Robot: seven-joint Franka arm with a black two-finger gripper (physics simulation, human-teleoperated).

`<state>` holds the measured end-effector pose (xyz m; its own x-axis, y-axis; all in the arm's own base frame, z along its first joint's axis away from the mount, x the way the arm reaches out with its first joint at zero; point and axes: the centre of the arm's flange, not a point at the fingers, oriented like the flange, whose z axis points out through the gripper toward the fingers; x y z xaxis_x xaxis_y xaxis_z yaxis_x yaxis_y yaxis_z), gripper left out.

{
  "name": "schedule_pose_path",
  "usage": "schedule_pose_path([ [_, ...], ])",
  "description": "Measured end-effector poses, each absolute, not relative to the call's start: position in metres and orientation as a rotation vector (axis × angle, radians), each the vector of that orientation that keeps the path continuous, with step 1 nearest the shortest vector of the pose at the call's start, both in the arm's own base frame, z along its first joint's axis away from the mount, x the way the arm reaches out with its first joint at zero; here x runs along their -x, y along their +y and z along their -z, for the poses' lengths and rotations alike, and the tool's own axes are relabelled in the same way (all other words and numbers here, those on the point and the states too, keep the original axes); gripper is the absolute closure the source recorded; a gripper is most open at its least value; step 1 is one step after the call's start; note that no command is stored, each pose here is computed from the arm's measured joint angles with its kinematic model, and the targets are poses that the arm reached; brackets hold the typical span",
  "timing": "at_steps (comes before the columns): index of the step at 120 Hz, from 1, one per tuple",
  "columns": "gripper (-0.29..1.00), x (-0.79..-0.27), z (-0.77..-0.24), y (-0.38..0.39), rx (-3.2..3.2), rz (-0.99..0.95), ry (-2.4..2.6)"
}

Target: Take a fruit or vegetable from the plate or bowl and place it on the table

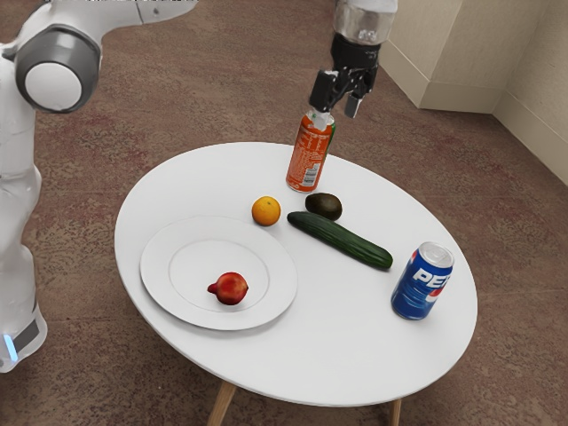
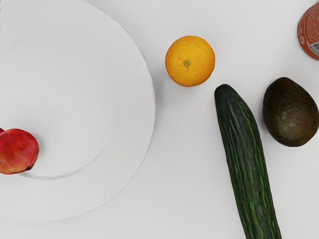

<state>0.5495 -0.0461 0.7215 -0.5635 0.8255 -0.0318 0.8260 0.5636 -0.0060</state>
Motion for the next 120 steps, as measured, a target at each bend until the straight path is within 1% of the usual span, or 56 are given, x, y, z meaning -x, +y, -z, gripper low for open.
schedule_pose_path([
  [17,0.00,-0.554,-0.716,-0.050,-1.408,0.043,2.787],
  [34,0.00,-0.533,-0.738,-0.075,-1.438,0.059,2.727],
  [53,0.00,-0.537,-0.725,-0.087,-1.590,0.105,2.665],
  [61,0.00,-0.544,-0.713,-0.100,-1.680,0.127,2.618],
  [65,0.00,-0.538,-0.708,-0.109,-1.732,0.140,2.586],
  [76,0.00,-0.489,-0.671,-0.127,-1.887,0.224,2.491],
  [94,0.00,-0.437,-0.609,-0.121,-1.948,0.248,2.381],
  [104,0.00,-0.431,-0.594,-0.131,-1.969,0.230,2.305],
  [120,0.00,-0.425,-0.589,-0.134,-1.961,0.203,2.218],
])
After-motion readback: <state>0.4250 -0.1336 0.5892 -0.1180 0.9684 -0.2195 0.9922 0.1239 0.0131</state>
